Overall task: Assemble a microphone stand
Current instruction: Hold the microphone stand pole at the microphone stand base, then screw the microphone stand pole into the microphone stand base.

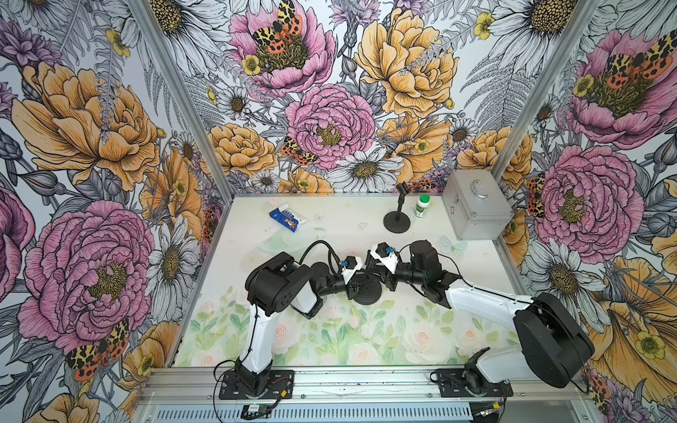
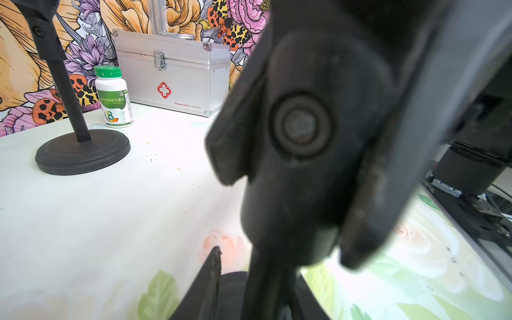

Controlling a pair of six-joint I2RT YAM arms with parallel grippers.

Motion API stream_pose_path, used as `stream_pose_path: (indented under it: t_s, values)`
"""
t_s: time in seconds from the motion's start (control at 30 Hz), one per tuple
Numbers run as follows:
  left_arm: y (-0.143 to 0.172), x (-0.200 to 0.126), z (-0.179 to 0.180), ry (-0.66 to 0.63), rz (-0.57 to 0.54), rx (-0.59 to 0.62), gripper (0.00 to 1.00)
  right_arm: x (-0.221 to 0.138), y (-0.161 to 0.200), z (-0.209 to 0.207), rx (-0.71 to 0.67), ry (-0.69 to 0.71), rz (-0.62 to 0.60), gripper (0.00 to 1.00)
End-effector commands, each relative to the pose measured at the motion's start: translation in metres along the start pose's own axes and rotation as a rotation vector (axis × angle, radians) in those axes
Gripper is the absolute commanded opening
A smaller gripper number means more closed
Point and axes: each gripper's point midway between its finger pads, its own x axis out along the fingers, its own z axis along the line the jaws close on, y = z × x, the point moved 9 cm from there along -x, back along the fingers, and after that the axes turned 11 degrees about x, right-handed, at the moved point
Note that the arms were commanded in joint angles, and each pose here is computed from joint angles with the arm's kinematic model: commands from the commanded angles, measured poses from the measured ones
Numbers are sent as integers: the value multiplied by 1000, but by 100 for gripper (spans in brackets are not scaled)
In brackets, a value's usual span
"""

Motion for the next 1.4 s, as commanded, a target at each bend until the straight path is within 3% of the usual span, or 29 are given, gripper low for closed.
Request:
stream_pose_path:
  t_s: [0.0,0.13,0.23,0.3,0.33,0.4,0.47,0.53,0.73,0.97,1.17,1.37]
  values:
    - [-3,0,5,4,-24,15,34,-3,34,-7,77,44,169,0]
    - [0,0,6,-11,-15,21,24,-1,36,-8,83,42,176,0]
    - [4,1,5,-8,-8,29,9,1,34,-9,83,38,174,0]
    - [5,1,6,1,-8,26,2,2,33,-8,80,17,166,12]
    - [5,1,7,0,-8,22,0,2,32,-6,76,-5,161,20]
    - [6,-1,9,1,-9,13,0,0,32,-3,76,-69,150,28]
    - [7,-1,10,23,-13,13,1,-5,32,-2,85,-124,129,52]
    - [10,-1,9,27,-6,20,1,-10,31,-2,97,-170,112,56]
    - [14,-2,5,43,3,50,2,-17,25,-17,141,-298,79,57]
    - [14,-2,2,84,-5,59,3,-11,15,-35,1,-376,36,55]
    - [15,-2,3,91,-4,57,4,2,0,-46,-30,-432,-1,51]
    - [15,-3,4,95,-7,55,5,12,3,-46,-54,-427,18,28]
